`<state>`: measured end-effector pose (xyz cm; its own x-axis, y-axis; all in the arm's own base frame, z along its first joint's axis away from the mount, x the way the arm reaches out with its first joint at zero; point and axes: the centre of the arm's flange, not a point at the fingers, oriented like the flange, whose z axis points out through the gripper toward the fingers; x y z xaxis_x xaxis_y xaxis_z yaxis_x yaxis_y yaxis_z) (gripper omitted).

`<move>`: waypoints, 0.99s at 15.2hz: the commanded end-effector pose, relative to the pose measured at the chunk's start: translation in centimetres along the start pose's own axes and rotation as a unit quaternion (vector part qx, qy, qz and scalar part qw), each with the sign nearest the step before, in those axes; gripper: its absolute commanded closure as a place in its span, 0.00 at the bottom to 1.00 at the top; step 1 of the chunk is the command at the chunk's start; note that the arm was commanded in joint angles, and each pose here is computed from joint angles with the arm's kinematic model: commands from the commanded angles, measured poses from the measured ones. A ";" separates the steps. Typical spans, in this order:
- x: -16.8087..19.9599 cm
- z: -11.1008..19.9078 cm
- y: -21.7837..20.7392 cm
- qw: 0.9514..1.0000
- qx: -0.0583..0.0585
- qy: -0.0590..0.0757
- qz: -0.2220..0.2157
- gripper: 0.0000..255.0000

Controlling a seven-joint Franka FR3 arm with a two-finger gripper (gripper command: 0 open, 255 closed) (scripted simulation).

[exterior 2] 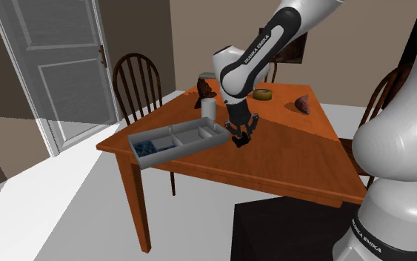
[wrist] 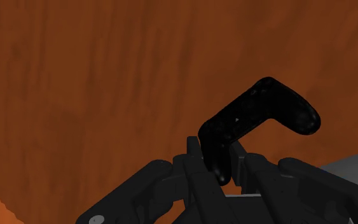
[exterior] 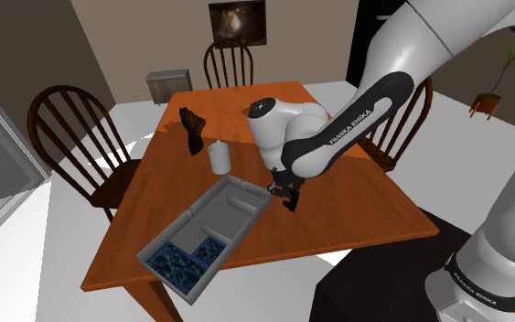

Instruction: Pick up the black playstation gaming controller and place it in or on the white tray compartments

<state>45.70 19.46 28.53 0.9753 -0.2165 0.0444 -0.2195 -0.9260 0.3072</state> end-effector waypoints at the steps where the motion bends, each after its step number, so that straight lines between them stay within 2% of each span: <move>1: 0.0 -1.0 0.3 1.000 0.000 0.000 0.000 1.00; 15: 0.4 -8.0 2.6 1.000 0.000 0.000 0.000 1.00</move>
<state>45.71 19.45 36.37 0.9753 -0.2166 0.0444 -0.2196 -0.9260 0.3072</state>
